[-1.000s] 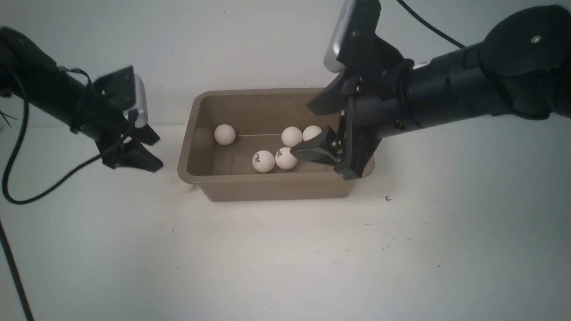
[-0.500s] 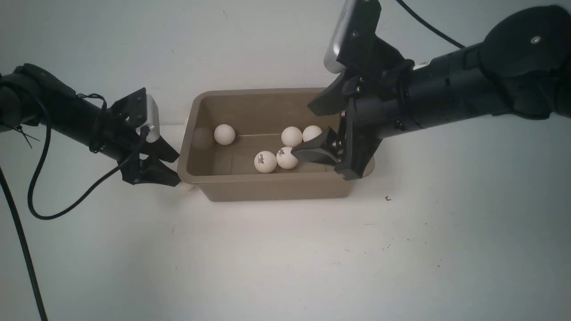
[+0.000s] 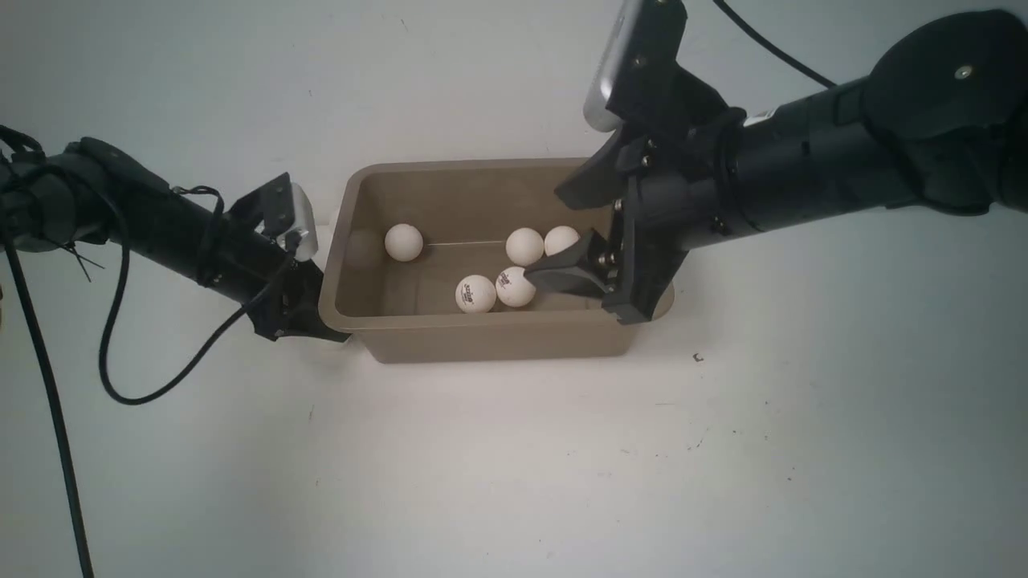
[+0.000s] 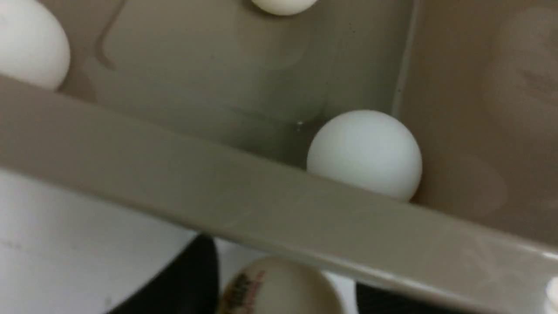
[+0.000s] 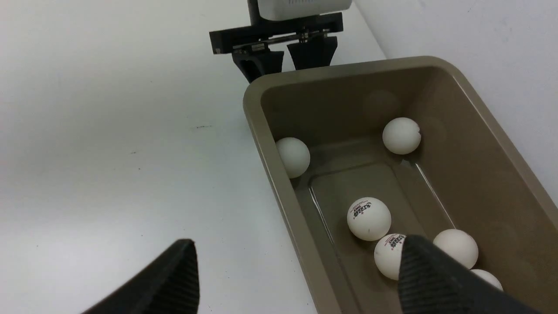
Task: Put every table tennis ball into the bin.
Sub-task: Use the left arm to clamp the table tennis ball closest to it
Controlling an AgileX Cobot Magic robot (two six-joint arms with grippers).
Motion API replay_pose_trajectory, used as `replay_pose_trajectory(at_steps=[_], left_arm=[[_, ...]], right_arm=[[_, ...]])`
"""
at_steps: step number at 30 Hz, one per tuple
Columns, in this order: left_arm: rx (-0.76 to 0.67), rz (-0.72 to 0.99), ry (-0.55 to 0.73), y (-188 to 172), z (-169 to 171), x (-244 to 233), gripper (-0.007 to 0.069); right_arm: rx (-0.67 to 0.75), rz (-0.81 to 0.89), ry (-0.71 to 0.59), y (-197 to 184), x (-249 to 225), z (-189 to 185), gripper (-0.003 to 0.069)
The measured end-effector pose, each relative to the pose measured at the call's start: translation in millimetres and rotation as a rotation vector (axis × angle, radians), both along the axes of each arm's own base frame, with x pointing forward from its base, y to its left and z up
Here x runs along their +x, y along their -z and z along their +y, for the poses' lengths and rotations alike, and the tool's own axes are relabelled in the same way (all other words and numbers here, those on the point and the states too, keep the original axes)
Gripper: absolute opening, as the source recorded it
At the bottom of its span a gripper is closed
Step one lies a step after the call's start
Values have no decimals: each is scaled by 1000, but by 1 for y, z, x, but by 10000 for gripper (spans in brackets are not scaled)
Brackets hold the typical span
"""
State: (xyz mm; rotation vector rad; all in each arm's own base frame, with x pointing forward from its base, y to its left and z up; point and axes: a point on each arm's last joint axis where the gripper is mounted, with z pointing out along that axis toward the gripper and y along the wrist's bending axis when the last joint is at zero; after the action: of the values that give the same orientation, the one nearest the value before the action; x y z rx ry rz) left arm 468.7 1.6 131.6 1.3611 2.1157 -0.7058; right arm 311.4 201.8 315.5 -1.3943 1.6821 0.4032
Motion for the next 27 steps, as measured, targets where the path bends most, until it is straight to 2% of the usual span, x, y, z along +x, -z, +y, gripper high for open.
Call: replay_pose_trajectory(at_steps=[4,11,15,19,22,26,27], left_arm=[[61,32,-51,-1,2,1,322],[111,31,-34,-6,6,2,322],[202,24,-32,-19,19,10,322],[230,-38,-113,-47,32,23,322],[210,-134,-159,-85,34,30,322],[81,-220,-173,-119,22,32,322],[3,-249,-163,-129,10,33,322]], right_arm=[[-1,4,-5,0,-1,0,556],[-3,12,-13,1,-1,0,556],[-2,14,-14,1,-2,0,556],[-1,14,-14,1,-2,0,556],[-2,15,-15,1,-2,0,556],[-1,14,-14,1,-2,0,556],[-1,13,-13,1,-2,0,556]])
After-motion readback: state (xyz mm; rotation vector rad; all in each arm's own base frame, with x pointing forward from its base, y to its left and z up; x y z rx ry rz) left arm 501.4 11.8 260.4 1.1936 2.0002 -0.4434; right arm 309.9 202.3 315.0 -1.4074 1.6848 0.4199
